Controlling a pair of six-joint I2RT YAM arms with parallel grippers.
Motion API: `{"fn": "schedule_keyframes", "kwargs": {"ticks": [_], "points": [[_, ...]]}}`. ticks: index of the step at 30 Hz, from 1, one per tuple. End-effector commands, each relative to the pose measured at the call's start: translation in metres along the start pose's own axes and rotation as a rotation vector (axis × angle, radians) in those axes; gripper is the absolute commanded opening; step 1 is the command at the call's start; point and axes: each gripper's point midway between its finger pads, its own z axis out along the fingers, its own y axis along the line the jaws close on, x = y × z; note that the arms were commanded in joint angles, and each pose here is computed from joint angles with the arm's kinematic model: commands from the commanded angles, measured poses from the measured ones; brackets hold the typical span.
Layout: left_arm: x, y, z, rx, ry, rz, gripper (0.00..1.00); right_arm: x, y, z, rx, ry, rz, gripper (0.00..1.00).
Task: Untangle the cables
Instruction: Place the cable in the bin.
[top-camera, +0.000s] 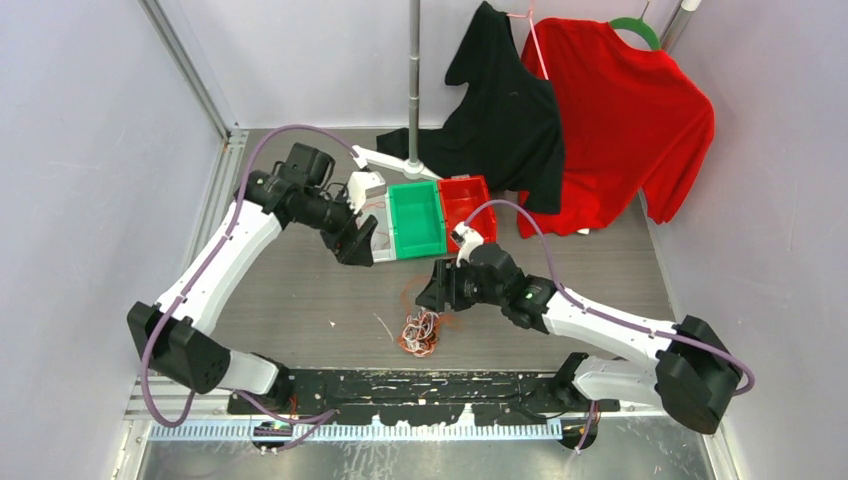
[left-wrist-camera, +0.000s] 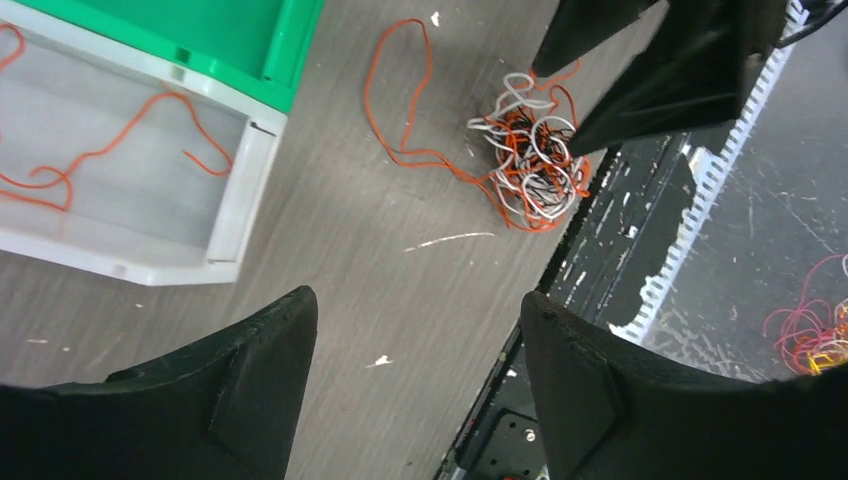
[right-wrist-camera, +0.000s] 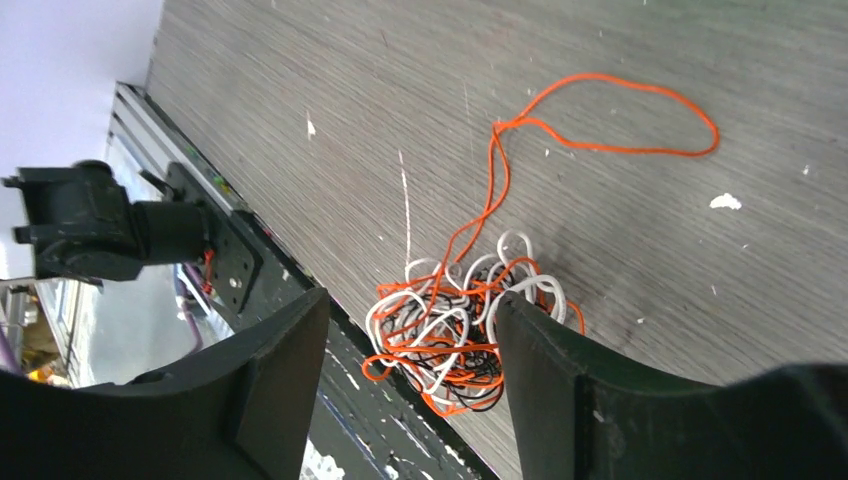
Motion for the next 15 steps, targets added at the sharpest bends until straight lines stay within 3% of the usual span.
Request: {"fn": "schedule_keyframes", "kwargs": {"ticks": [1,9,15], "points": [[0.005,-0.02,-0.009,0.033,-0.034,-0.015,0.74,0.005,0.013,0.005,-0.045,0.034,-0.038,0.66],[0.01,-0.034,-0.021,0.043,-0.049,-0.004,0.71,0.017,0.007,-0.003,0.007,0.061,-0.074,0.59],[0.01,-0.039,-0.021,0.057,-0.058,-0.023,0.68,0.014,0.012,-0.003,0.002,0.023,-0.059,0.28]]}}
